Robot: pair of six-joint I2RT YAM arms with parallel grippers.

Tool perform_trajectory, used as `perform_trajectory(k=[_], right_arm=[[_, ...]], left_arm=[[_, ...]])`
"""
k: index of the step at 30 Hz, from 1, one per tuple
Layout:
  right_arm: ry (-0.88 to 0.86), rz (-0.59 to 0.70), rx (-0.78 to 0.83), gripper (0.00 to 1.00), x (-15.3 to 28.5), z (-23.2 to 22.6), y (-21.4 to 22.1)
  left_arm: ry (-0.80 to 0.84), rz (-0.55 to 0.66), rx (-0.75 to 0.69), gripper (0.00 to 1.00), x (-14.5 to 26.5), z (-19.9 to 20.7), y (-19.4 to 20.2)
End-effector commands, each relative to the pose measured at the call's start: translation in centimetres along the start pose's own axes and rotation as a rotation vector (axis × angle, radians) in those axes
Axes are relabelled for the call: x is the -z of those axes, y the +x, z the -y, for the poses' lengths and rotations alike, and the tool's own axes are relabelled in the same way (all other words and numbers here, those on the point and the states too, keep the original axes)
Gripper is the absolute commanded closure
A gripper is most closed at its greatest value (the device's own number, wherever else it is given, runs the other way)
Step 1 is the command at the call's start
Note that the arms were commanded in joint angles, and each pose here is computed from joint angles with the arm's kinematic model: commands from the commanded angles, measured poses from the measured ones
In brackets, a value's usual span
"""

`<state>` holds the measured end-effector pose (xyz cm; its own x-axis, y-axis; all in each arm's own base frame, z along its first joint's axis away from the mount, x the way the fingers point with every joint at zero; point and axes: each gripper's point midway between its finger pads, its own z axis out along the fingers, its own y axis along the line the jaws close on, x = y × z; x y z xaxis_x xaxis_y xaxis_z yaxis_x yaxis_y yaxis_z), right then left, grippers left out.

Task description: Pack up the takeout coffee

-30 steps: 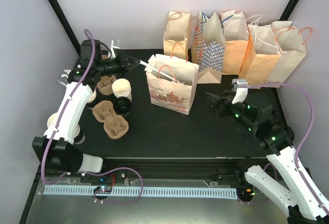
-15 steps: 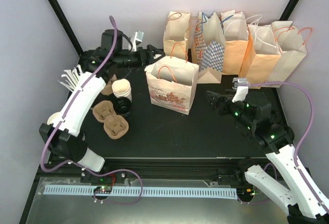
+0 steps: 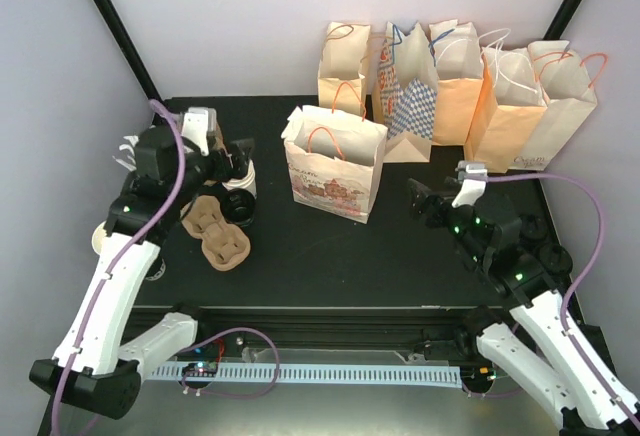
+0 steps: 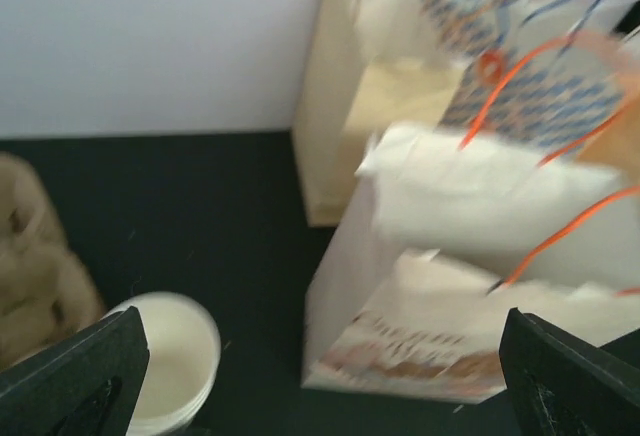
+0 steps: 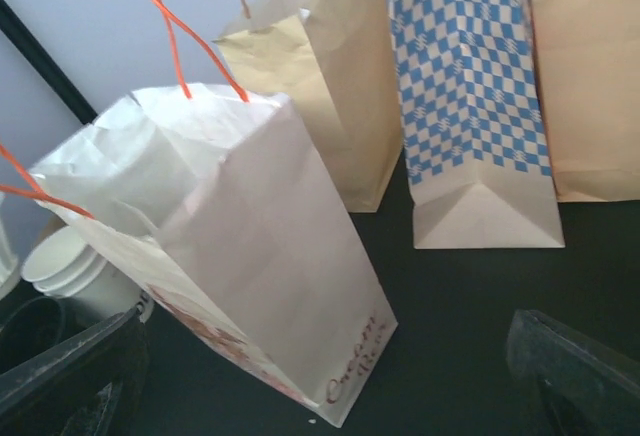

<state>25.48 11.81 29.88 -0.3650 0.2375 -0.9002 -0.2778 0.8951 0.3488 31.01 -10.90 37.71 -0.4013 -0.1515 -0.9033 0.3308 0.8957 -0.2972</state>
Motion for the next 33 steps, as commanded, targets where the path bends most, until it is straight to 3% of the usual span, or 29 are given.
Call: perform_trajectory(k=[1,7,15,18,25,30,33], right_arm=[[0.029,0.192,0.063,0.00,0.3,1.3,-1.2],[0.000,0.289,0.177,0.00,0.1,1.7,0.3],[0.196,0.175,0.253,0.00,-3.0,6.0,2.4],[0.248,0.097,0.190,0.00,-4.5,9.4,3.2],[0.398,0.211,0.212,0.00,-5.7,15.7,2.2],[0.425,0.242,0.214,0.00,-7.1,17.2,3.5],[0.421,0.260,0.225,0.00,-7.7,17.6,4.0]], left_arm=[[-0.206,0.000,-0.108,0.01,-0.6,-4.5,2.7],[-0.260,-0.003,-0.170,0.01,-1.4,-7.1,8.3],[-0.495,0.040,-0.240,0.01,-2.4,-12.8,9.8],[-0.530,0.029,-0.231,0.01,-3.2,-14.0,10.2],[-0.633,0.009,-0.186,0.01,-5.0,-17.9,13.9],[-0.656,0.095,-0.248,0.01,-5.4,-19.3,14.3],[-0.581,0.160,-0.273,0.01,-6.2,-18.2,13.7]])
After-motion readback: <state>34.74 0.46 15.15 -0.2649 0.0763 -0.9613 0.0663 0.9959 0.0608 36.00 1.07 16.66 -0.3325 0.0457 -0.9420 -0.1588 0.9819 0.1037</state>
